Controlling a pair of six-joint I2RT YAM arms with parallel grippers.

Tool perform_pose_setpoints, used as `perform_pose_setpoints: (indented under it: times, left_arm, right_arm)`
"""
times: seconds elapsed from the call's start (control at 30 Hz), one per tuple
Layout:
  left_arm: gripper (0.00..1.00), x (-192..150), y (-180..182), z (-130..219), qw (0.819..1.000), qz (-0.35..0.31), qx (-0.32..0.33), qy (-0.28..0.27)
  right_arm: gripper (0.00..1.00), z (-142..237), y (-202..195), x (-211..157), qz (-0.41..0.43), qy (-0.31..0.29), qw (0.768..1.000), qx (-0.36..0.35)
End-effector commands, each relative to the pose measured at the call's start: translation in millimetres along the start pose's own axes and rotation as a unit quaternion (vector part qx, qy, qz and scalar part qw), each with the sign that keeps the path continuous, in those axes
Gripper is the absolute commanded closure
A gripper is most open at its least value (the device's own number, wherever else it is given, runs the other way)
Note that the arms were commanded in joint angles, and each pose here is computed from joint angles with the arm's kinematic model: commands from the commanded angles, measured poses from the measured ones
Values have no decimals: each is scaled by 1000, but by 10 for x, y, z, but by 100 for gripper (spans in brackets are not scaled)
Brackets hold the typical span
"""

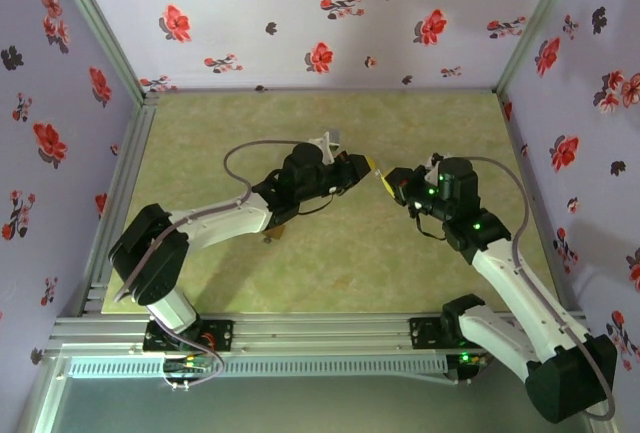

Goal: Unlock with the key

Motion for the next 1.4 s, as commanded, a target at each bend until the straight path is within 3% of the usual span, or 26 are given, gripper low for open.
perform_pose_setpoints:
  times: [0.0, 0.17, 0.3, 0.4, 0.7, 1.03, 1.37]
  left_arm:
    - [98, 19, -116, -16, 1000, -14, -14, 2]
    - [100, 17, -131, 7, 1000, -21, -13, 4]
    - [100, 19, -146, 46, 1000, -30, -5, 8]
    - [100, 26, -163, 63, 999, -33, 0, 12]
    - [100, 37, -155, 72, 999, -28, 3, 15]
    - [100, 28, -179, 59, 999, -26, 1, 25]
    - [100, -10, -144, 51, 999, -22, 11, 37]
  right_arm:
    - [100, -14, 64, -54, 2, 14, 1000, 18]
    - [99, -10, 48, -51, 9, 13, 1000, 15]
    - [73, 37, 17, -17, 36, -3, 999, 2]
    - [65, 32, 14, -16, 50, -3, 999, 3]
    - [54, 7, -93, -75, 112, 14, 994, 2]
    - [53, -22, -184, -130, 195, 21, 980, 16]
    - [59, -111, -182, -122, 232, 27, 972, 11]
Point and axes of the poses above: each hand's point on the last joint's axis, 136 mm out from that joint toward the fingers, its own z axis back along the fingers, its own y axis along the line the jaws close on, x = y × z, the point moved 1 cm from there along z, back along the fingers, and after that the axes turned 8 degrees about -z, right-handed, at the moved point
